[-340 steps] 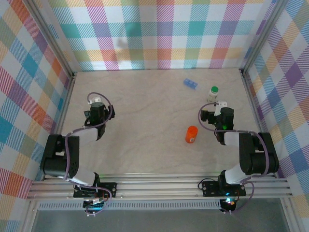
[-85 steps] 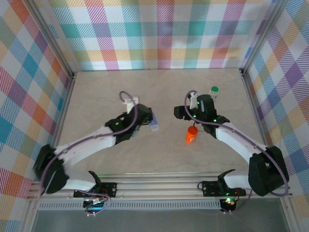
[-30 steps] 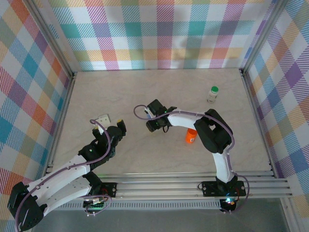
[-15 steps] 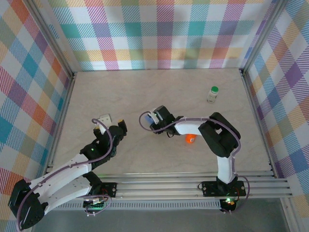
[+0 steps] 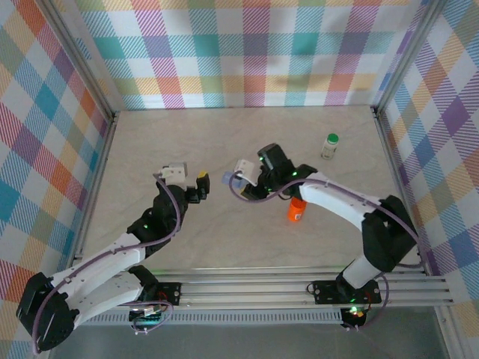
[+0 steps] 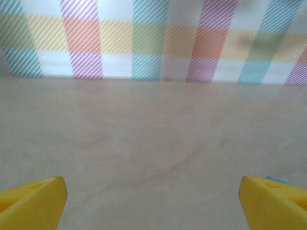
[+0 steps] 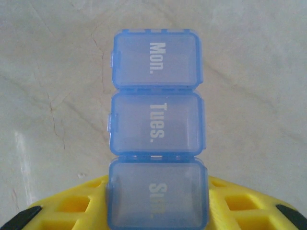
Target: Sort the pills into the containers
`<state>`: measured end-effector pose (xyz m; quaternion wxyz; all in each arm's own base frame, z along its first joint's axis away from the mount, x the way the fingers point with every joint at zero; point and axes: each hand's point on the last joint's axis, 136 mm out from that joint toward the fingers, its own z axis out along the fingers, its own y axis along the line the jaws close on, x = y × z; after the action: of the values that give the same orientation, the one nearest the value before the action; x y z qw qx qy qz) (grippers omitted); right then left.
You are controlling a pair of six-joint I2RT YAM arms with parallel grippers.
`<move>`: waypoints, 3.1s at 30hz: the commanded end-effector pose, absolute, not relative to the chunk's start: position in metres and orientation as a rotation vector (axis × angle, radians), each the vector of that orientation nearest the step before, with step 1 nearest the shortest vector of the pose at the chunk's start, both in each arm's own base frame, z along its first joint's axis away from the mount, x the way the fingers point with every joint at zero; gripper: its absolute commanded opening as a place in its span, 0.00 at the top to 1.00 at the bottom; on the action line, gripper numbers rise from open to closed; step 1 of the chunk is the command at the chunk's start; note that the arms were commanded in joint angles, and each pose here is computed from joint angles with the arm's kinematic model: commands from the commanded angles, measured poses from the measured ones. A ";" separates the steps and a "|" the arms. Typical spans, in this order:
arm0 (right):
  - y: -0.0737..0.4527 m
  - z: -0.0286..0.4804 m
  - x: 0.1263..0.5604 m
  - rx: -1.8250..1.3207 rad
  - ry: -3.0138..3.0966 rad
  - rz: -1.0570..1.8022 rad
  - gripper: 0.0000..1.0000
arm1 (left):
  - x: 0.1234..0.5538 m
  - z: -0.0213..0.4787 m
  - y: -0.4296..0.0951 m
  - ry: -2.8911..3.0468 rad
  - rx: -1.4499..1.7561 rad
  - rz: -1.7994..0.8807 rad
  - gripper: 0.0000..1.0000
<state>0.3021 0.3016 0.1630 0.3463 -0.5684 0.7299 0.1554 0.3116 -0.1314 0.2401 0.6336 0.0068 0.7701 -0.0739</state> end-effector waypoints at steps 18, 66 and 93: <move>0.222 0.244 0.292 -1.796 1.584 0.070 0.99 | 0.289 0.268 -0.272 1.323 1.562 -0.508 0.12; 0.242 0.250 0.276 -1.808 1.528 0.248 0.98 | 0.275 0.270 -0.324 1.155 1.607 -0.599 0.40; 0.238 0.235 0.294 -1.839 1.437 -0.045 1.00 | 0.306 0.273 -0.308 1.515 1.480 -0.931 0.71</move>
<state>0.2967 0.2396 0.2361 0.3906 -0.7101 0.5858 0.0068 0.3021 -0.3121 0.2653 0.4246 0.6103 0.5804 -0.3324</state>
